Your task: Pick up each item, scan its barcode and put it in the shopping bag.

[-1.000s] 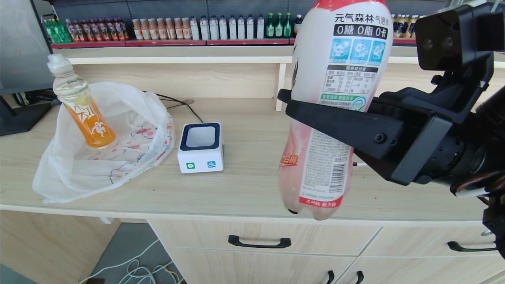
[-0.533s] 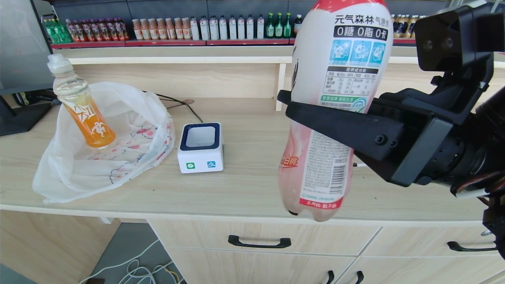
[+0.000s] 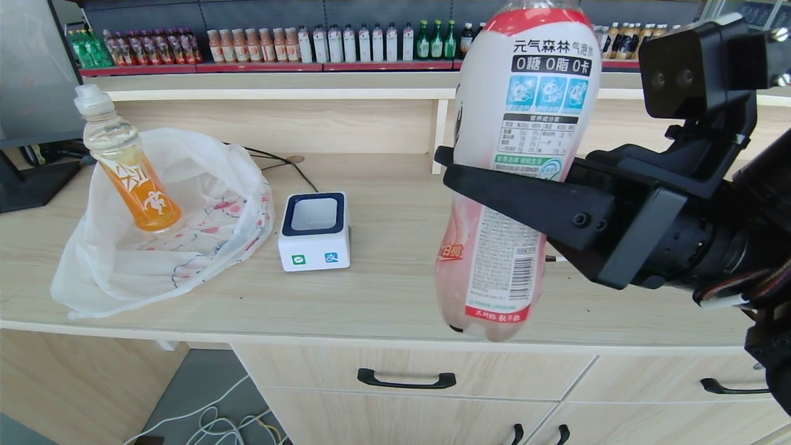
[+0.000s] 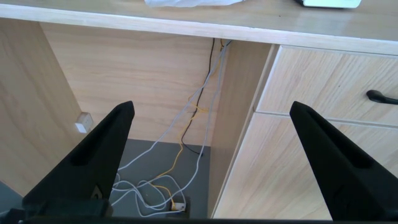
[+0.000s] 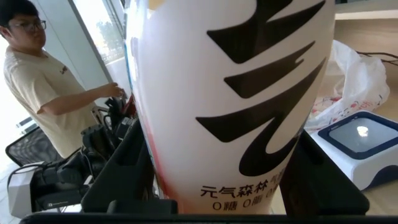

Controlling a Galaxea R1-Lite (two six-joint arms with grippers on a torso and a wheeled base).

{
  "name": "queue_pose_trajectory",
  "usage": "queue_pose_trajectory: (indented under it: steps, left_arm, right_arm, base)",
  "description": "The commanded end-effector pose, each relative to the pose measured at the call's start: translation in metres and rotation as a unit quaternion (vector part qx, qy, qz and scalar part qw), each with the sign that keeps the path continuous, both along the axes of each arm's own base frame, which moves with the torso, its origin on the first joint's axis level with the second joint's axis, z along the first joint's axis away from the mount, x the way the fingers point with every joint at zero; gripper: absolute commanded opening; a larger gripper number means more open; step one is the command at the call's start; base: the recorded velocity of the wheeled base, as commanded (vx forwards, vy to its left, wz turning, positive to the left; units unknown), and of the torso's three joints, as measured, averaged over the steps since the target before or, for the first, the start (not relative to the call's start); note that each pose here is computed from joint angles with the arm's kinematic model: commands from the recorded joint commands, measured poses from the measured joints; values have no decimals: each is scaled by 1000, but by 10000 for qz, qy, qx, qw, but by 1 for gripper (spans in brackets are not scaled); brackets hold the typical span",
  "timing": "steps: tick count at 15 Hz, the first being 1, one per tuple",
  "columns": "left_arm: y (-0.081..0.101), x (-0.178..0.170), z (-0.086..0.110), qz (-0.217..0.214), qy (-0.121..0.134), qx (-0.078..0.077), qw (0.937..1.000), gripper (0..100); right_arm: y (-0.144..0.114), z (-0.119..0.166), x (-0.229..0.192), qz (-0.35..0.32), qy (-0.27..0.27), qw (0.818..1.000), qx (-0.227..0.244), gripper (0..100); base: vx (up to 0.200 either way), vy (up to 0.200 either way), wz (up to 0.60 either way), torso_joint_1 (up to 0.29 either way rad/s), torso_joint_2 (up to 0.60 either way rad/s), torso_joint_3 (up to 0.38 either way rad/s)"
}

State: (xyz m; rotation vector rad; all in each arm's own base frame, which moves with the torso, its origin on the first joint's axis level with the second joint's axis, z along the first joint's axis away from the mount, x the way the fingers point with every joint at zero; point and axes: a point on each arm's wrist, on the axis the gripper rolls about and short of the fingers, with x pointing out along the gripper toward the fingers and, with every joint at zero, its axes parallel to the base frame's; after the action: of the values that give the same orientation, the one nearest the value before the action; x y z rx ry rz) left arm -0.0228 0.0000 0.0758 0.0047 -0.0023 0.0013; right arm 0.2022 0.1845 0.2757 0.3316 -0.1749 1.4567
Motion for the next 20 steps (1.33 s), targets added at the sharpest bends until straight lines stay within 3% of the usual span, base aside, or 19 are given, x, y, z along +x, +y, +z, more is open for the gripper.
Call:
queue_pose_trajectory:
  steps: [1, 3, 6, 9, 11, 13, 20]
  left_arm:
    - [0, 0, 0, 1, -4, 0, 10000, 100]
    - [0, 0, 0, 1, -4, 0, 10000, 100]
    - [0, 0, 0, 1, -4, 0, 10000, 100]
    - [0, 0, 0, 1, 4, 0, 10000, 100]
    - [0, 0, 0, 1, -4, 0, 10000, 100]
    - [0, 0, 0, 1, -4, 0, 10000, 100]
    - [0, 0, 0, 1, -4, 0, 10000, 100]
  right_arm:
    - [-9, 2, 7, -239, -80, 9997, 57, 0]
    - [-15, 3, 12, -438, -209, 9988, 57, 0]
    - [-21, -3, 18, -1561, -316, 9871, 178, 0]
    - [-30, -11, 10, -2155, -274, 9758, 256, 0]
    - [-39, -20, 3, -2998, -114, 9536, 268, 0]
    - [-45, -20, 1, -3989, -103, 9161, 392, 0]
    - [-58, -25, -8, -5202, -972, 8481, 267, 0]
  base:
    - [0, 0, 0, 0, 0, 0]
    - [0, 0, 0, 0, 0, 0]
    - [0, 0, 0, 0, 0, 0]
    - [0, 0, 0, 0, 0, 0]
    - [0, 0, 0, 0, 0, 0]
    - [0, 0, 0, 0, 0, 0]
    - [0, 0, 0, 0, 0, 0]
